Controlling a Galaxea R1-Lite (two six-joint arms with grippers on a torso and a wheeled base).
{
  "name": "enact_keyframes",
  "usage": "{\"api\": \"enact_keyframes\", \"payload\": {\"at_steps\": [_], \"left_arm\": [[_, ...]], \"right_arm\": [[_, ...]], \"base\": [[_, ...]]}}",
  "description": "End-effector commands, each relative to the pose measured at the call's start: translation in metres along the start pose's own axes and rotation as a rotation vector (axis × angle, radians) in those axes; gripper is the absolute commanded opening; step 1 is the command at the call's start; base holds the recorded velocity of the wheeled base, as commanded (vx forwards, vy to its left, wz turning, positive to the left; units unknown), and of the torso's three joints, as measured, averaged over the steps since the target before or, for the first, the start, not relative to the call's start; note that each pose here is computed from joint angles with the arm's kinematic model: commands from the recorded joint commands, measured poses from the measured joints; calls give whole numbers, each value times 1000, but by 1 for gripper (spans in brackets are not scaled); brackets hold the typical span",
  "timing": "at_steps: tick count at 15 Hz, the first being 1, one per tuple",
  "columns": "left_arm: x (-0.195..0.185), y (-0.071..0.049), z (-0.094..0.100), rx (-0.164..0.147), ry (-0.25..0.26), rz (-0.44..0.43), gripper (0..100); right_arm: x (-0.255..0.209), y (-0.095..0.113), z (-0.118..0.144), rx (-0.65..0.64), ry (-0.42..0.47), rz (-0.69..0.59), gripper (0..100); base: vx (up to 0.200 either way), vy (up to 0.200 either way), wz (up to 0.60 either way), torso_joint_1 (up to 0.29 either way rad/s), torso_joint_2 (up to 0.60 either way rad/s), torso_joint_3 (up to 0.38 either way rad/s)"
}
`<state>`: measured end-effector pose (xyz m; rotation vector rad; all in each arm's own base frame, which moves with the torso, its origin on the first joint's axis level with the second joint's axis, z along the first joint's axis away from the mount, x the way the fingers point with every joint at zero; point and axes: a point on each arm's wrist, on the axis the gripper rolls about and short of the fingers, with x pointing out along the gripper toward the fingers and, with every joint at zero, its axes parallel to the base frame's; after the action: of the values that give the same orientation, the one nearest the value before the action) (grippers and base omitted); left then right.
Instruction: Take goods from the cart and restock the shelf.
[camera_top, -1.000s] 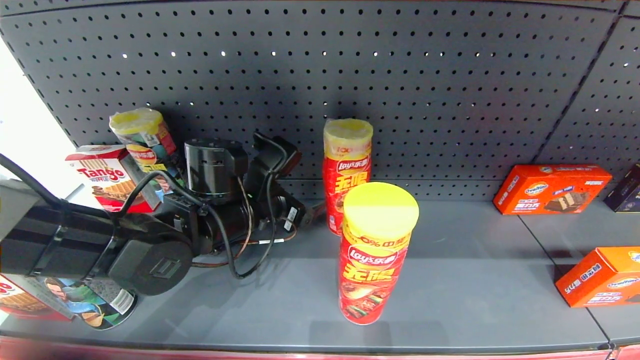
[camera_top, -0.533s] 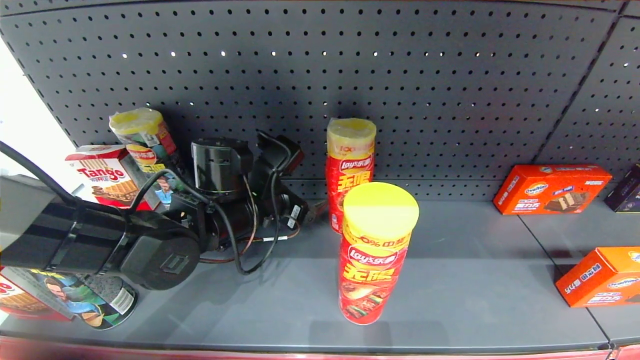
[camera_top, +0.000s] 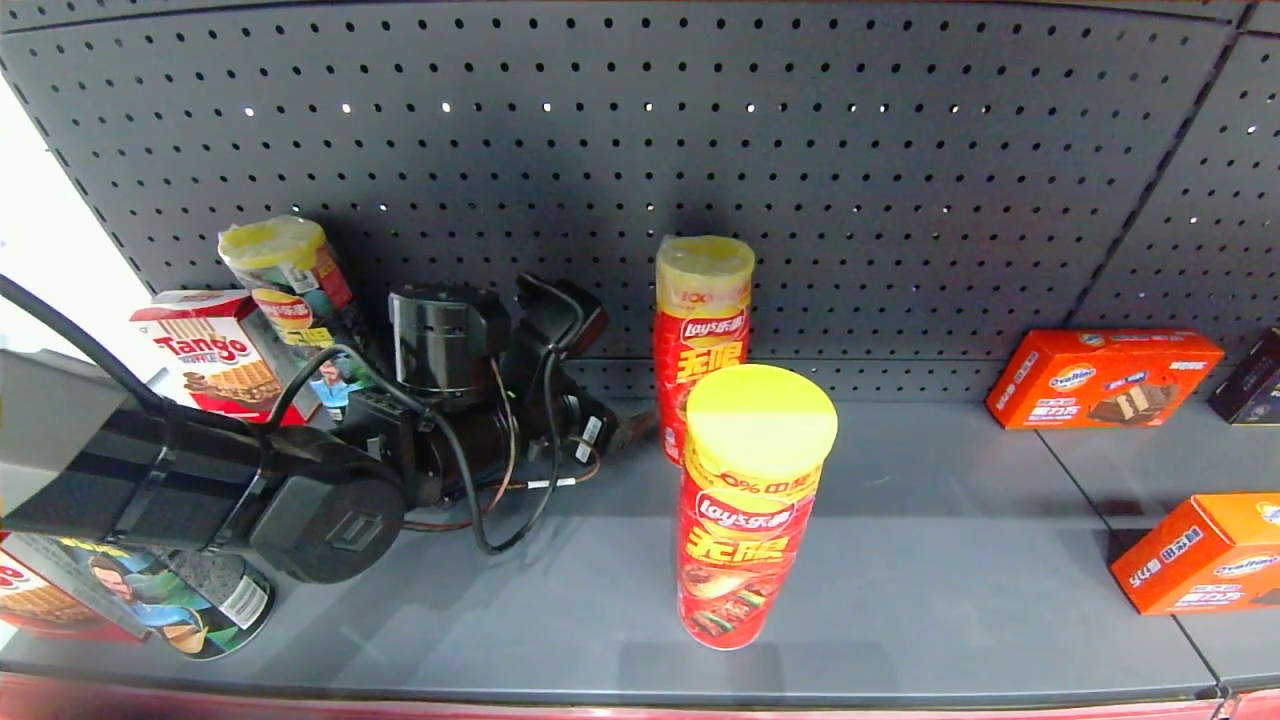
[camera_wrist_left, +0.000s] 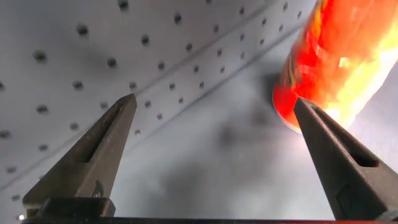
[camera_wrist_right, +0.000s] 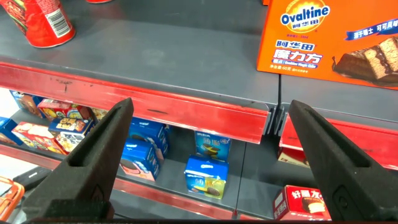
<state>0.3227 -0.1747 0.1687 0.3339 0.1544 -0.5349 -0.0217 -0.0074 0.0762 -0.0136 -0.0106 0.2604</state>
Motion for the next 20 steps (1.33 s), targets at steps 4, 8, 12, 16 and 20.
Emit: {"api": "enact_keyframes", "payload": {"at_steps": [4,8,12,16,20], "left_arm": [[-33,0,7,-11,-18,2,100],[-78,-4,32,-88,-148,-8,100],[-129,-30,53,-148,-308,-108,100],[-213,-56,12,-157,-340,-240,100],[-295,-30,-31,-77,-385,-163,100]], "right_arm": [[0,0,0,0,1,0,100],[0,0,0,0,1,0,100],[0,0,0,0,1,0,100],[0,0,0,0,1,0,100],[0,0,0,0,1,0,100]], "base": [[0,0,0,0,0,0],[0,0,0,0,0,0],[0,0,0,0,0,0],[0,0,0,0,0,0],[0,0,0,0,0,0]]}}
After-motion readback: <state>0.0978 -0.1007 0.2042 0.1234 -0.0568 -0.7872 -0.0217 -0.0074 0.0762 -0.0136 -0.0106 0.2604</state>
